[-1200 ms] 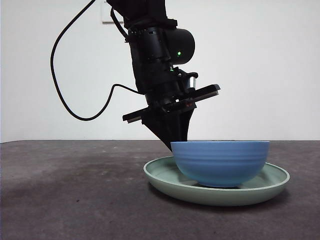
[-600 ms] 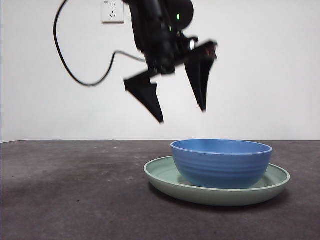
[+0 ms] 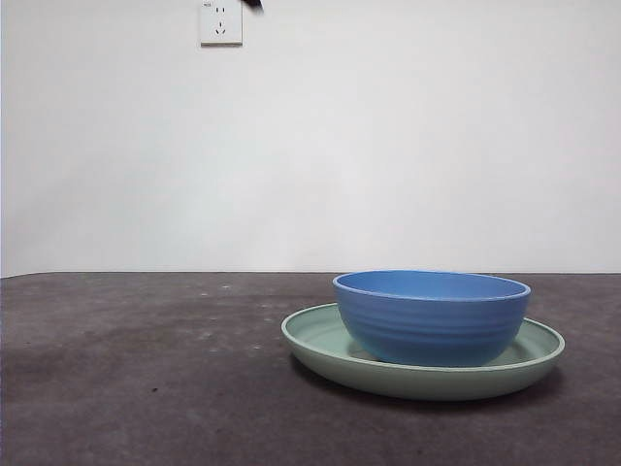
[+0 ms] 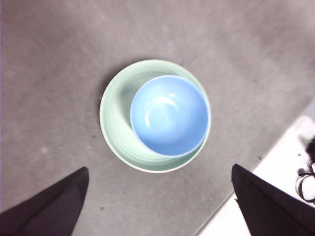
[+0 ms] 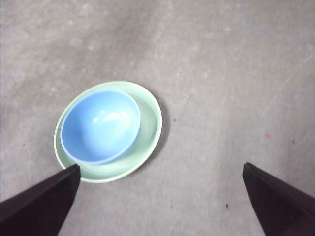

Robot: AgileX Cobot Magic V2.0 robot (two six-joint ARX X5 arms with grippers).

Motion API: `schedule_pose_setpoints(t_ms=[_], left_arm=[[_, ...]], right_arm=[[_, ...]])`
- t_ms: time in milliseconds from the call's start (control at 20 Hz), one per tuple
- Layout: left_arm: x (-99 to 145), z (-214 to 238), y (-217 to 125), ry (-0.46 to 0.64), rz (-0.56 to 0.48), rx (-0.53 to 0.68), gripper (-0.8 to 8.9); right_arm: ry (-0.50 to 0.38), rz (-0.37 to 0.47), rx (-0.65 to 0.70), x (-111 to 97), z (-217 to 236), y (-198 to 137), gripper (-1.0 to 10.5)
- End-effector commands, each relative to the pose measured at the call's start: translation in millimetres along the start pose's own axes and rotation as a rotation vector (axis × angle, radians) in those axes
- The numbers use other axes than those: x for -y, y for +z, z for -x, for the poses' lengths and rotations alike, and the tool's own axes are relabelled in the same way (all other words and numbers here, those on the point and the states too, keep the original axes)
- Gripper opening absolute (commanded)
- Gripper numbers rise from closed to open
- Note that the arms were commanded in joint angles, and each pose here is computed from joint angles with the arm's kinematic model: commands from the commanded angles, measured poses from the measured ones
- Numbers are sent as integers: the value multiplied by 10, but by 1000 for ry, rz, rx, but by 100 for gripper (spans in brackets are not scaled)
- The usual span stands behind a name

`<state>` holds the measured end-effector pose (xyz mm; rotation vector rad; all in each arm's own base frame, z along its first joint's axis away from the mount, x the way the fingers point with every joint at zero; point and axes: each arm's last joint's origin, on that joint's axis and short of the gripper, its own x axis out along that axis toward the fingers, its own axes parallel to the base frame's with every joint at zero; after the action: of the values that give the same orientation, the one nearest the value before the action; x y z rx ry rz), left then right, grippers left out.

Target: Pick up the blue bowl, put it on the green plate, put it on desk

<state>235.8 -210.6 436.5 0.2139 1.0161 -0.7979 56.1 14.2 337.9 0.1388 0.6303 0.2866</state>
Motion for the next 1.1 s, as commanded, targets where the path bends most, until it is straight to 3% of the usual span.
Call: schedule_pose_setpoints(t_ms=[50, 300, 450, 550, 700, 850, 1100], left_arm=[[74, 342, -105, 36, -40, 75, 470], [140, 983, -516, 130, -15, 209, 483], [140, 1120, -800, 154, -12, 250, 533], [120, 1084, -998, 151, -13, 284, 532], [66, 906, -1293, 150, -26, 316, 532], [9, 688, -1539, 148, -24, 322, 531], [-80, 350, -1904, 149, 2, 282, 531]], right_arm=[[10, 3, 54, -18, 41, 68, 541], [12, 8, 59, -18, 5, 108, 541], [6, 1, 20, -7, -84, 149, 541], [3, -7, -28, 6, -196, 195, 541], [116, -15, -161, 6, -450, 263, 540], [175, -48, -301, 33, -779, 326, 540], [88, -57, -485, 146, -1311, 347, 540]])
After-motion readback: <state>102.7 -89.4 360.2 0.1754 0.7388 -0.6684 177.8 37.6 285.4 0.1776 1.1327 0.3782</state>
